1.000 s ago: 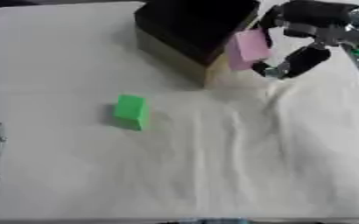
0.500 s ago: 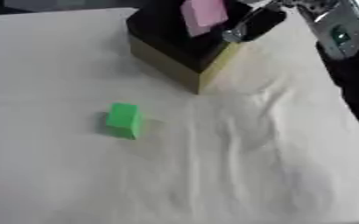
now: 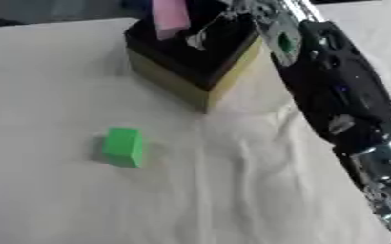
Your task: Pick up objects on the table and place them in the box.
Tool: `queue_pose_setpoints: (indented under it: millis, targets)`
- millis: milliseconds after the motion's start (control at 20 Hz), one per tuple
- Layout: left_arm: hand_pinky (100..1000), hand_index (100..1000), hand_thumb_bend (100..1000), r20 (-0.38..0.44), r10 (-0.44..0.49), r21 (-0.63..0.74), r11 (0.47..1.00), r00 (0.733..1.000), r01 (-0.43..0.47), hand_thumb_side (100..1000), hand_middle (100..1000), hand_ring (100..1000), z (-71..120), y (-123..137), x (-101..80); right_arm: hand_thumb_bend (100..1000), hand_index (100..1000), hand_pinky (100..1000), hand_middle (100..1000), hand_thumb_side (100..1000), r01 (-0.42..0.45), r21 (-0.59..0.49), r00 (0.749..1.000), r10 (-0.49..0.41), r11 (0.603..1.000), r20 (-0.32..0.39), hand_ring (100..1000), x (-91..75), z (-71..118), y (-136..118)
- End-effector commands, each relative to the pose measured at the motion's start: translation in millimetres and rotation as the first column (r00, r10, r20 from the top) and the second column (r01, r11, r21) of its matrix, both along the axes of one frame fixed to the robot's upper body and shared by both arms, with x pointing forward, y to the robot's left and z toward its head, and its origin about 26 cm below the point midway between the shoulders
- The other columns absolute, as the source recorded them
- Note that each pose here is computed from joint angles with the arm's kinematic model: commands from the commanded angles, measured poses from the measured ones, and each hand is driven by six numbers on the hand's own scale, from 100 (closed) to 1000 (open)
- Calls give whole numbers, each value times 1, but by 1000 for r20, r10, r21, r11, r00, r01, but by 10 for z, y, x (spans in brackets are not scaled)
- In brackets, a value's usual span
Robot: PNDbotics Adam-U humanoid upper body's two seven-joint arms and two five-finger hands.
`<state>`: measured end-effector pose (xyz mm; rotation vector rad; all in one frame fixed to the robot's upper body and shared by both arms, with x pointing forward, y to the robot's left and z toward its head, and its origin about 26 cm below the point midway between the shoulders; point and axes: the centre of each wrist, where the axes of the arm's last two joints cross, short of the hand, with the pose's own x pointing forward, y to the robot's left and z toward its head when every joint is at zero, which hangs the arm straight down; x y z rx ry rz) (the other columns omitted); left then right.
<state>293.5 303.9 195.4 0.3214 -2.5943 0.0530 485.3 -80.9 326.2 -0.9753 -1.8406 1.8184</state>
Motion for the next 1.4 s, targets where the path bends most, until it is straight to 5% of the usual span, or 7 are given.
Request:
queue_pose_setpoints:
  millis: [50,650,950,1050,1200,1400]
  targets:
    - [720,732,106,29,-16,19,1000,999,15,951,707,717,88,-12,-16,100,662,822,456,350,60,19,997,-61,998,43,687,6,91,70]
    - [721,731,106,29,-25,24,999,999,24,952,707,717,97,-24,-10,100,661,819,475,366,187,47,979,-190,981,72,691,22,132,83]
    - [721,729,105,26,-27,26,999,999,27,951,707,716,93,-27,-10,100,692,821,523,380,240,20,970,-241,970,28,720,38,115,85]
    - [721,729,105,25,-26,26,999,999,26,951,707,716,89,-24,-12,100,717,824,565,400,245,-15,969,-245,969,13,756,40,108,99]
    - [721,729,106,24,-27,24,999,999,27,951,707,716,90,-26,-11,100,823,834,776,483,237,-79,971,-239,968,-16,874,44,91,136]
    - [722,729,106,22,-26,24,999,999,26,950,707,716,84,-22,-14,176,861,848,846,545,243,-147,969,-247,959,-10,933,21,141,166]
